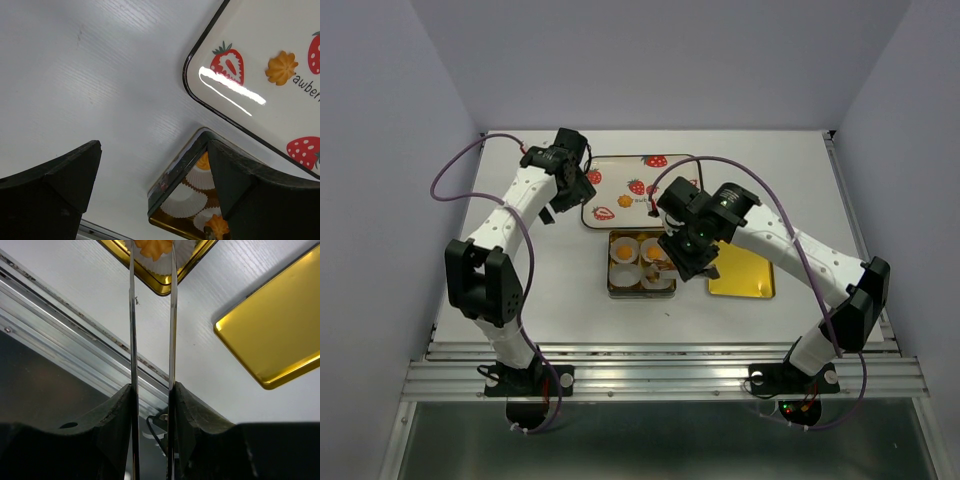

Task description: Pack the cookies

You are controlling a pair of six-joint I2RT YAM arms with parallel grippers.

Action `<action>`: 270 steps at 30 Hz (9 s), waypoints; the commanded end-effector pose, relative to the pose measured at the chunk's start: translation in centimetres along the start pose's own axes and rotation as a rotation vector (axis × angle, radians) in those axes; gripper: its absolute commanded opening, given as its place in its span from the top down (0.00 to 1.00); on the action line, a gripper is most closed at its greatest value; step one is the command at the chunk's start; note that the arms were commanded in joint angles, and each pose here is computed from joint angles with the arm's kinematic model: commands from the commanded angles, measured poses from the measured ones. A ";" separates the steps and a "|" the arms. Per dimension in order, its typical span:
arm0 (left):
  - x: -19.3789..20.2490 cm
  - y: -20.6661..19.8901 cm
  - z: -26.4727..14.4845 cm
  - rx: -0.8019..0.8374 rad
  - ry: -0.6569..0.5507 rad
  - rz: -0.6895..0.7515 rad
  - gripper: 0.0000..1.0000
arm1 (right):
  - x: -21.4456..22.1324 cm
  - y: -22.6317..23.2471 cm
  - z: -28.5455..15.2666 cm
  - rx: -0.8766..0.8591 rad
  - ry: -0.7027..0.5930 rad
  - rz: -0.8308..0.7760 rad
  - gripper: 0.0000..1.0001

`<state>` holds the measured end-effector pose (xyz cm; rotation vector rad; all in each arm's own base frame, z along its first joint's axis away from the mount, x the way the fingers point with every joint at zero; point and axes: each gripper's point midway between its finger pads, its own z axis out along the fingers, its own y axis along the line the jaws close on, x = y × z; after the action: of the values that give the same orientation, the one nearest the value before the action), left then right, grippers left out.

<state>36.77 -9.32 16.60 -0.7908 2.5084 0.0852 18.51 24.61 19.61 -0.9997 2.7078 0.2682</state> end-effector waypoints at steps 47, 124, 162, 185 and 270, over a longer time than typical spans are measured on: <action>-0.1 2.0 -1.6 -0.023 -0.041 -0.008 0.01 | -1.4 -0.2 1.9 0.038 -0.042 -0.008 0.54; 0.3 2.2 -1.9 -0.025 -0.008 0.005 0.01 | -21.7 -8.5 7.1 0.156 -0.423 0.141 0.49; -0.1 3.3 -1.3 -0.046 -0.008 -0.001 0.01 | -19.2 -8.8 11.0 0.185 -0.305 0.098 0.51; -1.4 2.1 -2.0 -0.002 -0.031 -0.021 0.01 | -21.6 -9.5 6.6 0.238 -0.434 0.120 0.63; 1.8 -0.3 -2.1 0.074 -0.018 0.028 0.01 | -5.6 3.2 2.5 -0.099 -0.151 -0.221 0.64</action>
<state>35.15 -11.28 15.63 -0.7490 2.5313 0.0205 20.18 29.44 18.06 -1.2627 2.5099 0.3871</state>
